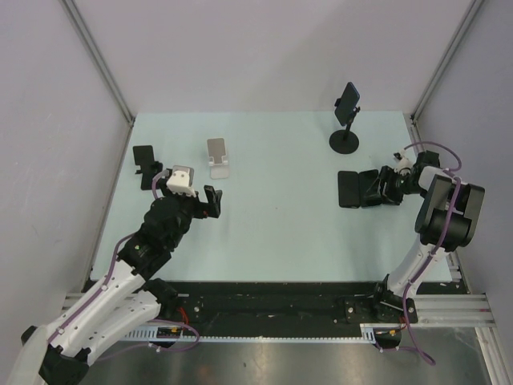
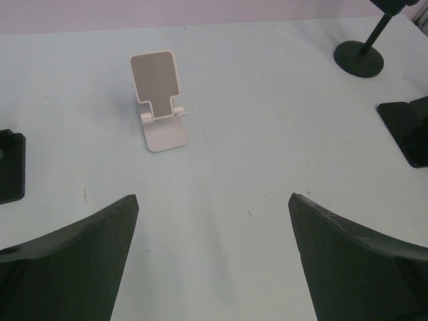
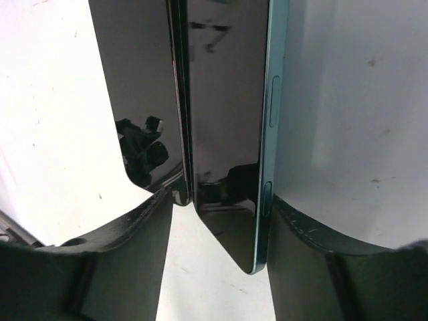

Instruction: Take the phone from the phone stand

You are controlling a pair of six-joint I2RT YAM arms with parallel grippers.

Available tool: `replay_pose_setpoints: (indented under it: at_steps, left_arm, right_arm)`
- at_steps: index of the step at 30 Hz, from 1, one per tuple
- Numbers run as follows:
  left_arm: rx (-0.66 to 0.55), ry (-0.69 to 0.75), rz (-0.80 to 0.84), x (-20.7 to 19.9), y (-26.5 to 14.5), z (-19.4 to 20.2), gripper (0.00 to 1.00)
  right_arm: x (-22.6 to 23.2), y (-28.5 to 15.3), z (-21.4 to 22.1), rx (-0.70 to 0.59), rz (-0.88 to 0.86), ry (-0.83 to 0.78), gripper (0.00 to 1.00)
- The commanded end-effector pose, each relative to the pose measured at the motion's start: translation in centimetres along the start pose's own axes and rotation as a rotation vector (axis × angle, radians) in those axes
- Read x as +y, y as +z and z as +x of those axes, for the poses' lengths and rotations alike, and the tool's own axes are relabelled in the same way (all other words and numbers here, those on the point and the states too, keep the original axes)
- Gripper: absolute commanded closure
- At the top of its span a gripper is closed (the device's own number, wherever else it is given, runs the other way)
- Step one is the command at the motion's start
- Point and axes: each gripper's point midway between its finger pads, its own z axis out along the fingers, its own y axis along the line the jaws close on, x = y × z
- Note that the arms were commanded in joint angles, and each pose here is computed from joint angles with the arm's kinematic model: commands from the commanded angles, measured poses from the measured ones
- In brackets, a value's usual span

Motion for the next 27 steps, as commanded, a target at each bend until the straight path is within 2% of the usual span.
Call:
replay_pose_setpoints:
  at_steps: [1,5,11,15,20,27]
  left_arm:
    - [-0.032,0.003,0.004,-0.2,0.2,-0.7,0.0]
    - [-0.025,0.006,0.004,-0.2,0.2,-0.5,0.0]
    - [-0.016,0.007,0.004,-0.3,0.4,-0.3,0.0]
    - [-0.012,0.006,0.005,-0.3,0.5,-0.1,0.0]
    - [-0.005,0.006,0.007,-0.4,0.6,0.0,0.0]
    - [0.005,0.008,0.008,-0.5,0.8,0.4,0.0]
  right_arm:
    - [-1.7,-0.3,-1.5,-0.02,0.089,-0.031,0.38]
    - [-3.5,-0.8,-1.9,-0.028,0.201,-0.019,0.24]
    - [-4.8,-1.4,-3.0,-0.068,0.295,-0.002,0.22]
    - [-4.6,-0.8,-3.4,-0.076,0.286,-0.003,0.24]
    - [-4.3,0.9,-3.1,-0.038,0.261,-0.018,0.37]
    - [-3.2,2.5,-3.4,-0.003,0.239,-0.065,0.38]
